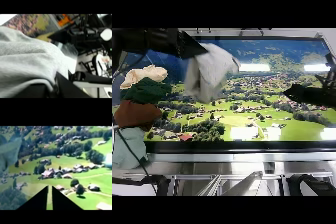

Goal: Fold the shirts.

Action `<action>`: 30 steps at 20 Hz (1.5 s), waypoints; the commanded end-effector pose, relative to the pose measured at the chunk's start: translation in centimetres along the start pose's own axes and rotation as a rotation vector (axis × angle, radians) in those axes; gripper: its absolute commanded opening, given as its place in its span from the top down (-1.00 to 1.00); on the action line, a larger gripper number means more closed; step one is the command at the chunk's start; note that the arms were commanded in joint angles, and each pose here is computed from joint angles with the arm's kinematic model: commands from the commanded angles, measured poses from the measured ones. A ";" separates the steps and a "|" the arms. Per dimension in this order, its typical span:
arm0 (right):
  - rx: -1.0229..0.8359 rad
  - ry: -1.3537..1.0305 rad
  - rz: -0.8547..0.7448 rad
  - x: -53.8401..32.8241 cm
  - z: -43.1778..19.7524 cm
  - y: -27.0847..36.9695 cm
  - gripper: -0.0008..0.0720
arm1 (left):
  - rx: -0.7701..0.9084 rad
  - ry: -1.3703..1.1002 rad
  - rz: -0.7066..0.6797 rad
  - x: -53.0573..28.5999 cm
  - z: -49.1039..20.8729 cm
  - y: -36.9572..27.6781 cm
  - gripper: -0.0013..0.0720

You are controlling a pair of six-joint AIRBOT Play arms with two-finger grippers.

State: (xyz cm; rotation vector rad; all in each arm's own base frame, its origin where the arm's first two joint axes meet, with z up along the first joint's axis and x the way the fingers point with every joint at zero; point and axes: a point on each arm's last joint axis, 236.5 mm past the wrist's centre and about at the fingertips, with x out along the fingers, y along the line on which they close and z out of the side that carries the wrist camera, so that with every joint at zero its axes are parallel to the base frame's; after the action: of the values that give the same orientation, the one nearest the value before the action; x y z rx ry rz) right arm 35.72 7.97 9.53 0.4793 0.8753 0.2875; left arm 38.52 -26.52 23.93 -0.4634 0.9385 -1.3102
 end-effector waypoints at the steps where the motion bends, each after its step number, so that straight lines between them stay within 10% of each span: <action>1: -0.006 0.044 0.004 -1.7 -1.0 0.0 -0.40 | -0.039 0.135 0.037 2.9 -4.6 -0.5 -0.78; 2: -0.004 0.068 0.008 -1.6 -1.5 0.0 -0.82 | -0.051 0.150 0.053 3.2 -5.2 0.1 -0.99; 13: 0.102 0.384 0.059 8.2 -11.9 -0.5 -0.81 | -0.370 0.139 0.762 -8.6 -14.6 24.8 -0.98; 23: 0.174 0.589 0.261 17.9 -20.2 5.4 -0.77 | -0.471 0.235 0.504 2.4 -17.9 33.0 -0.91; 25: 0.166 0.583 0.293 17.7 -19.6 6.1 0.07 | -0.431 0.225 0.471 3.9 -15.8 32.9 -0.91; 26: 0.146 0.588 0.315 17.3 -19.5 6.5 0.62 | -0.424 0.222 0.461 4.5 -15.0 32.7 -0.55; 27: 0.140 0.599 0.339 16.8 -19.3 7.0 0.94 | -0.411 0.239 0.447 5.0 -14.5 32.1 0.48; 28: 0.138 0.603 0.359 16.3 -18.8 7.3 0.94 | -0.389 0.265 0.423 5.1 -14.2 31.1 0.95; 30: 0.131 0.590 0.410 14.6 -17.0 7.9 0.94 | -0.367 0.326 0.366 4.4 -13.4 28.3 0.95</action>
State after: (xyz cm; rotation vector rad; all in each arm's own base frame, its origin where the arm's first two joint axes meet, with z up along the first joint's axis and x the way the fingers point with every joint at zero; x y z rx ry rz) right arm 30.88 25.79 -8.10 0.6857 1.3954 0.6883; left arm 46.06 -19.83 -9.39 -0.3526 1.4298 -0.7840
